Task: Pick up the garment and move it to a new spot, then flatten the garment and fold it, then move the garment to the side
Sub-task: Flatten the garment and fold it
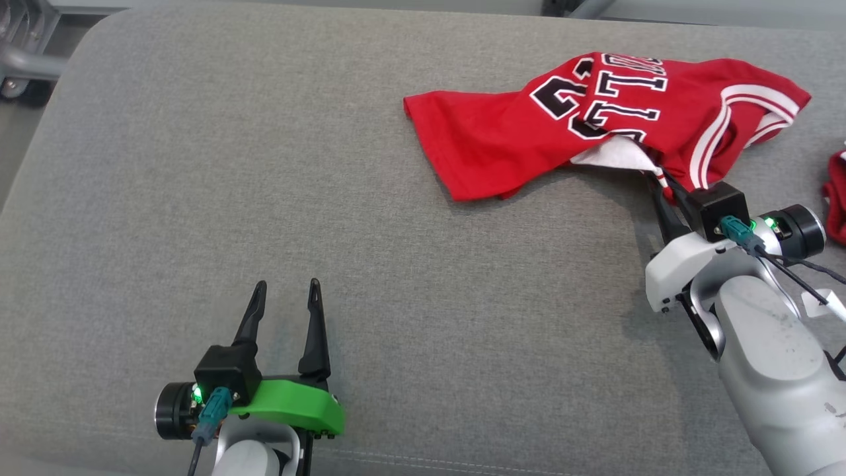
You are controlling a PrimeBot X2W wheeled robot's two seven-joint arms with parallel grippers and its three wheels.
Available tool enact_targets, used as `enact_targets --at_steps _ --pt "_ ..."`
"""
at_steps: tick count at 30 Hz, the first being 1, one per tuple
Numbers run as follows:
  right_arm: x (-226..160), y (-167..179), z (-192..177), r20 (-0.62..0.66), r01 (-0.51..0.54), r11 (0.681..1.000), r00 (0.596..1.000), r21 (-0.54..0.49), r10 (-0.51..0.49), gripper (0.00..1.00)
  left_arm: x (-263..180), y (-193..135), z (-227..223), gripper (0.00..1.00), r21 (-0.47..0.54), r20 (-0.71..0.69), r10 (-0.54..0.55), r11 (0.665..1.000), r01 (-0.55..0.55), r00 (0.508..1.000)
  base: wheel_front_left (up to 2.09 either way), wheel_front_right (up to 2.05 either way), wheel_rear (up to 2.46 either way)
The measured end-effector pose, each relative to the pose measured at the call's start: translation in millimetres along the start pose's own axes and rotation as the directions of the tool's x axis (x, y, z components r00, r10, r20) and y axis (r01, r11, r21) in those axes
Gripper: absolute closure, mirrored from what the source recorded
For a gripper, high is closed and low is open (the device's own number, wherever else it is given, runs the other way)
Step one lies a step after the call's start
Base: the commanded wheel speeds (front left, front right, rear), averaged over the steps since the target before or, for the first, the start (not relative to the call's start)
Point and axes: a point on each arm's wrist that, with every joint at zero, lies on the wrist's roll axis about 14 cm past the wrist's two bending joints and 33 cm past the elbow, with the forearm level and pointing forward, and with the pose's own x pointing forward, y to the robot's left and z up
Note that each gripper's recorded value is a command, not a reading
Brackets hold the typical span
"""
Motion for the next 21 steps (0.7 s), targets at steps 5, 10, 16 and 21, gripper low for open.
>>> enact_targets --at_steps 5,10,16,21 --pt "-28.4 -11.4 21.9 0.090 0.054 0.998 0.994 0.026 -0.056 1.00 2.3 -14.2 3.9 0.00 -0.002 0.015 -0.047 0.999 0.047 0.999 0.00 0.00 0.00" --pt "-65.2 -18.1 30.6 0.136 0.102 0.994 0.985 0.040 -0.107 1.00 0.7 -25.8 9.2 0.00 0.004 0.034 -0.085 0.996 0.085 0.996 0.00 0.00 0.00" --pt "-113.6 -20.6 5.4 0.081 0.161 0.985 0.983 0.068 -0.166 1.00 -1.3 -36.2 14.9 0.00 0.005 0.053 -0.119 0.993 0.119 0.991 0.00 0.00 0.00" --pt "-146.7 -24.7 -25.0 -0.011 0.204 0.977 0.979 0.062 -0.204 1.00 -1.5 -44.6 19.8 0.00 0.004 0.069 -0.146 0.989 0.146 0.987 0.00 0.00 0.00"
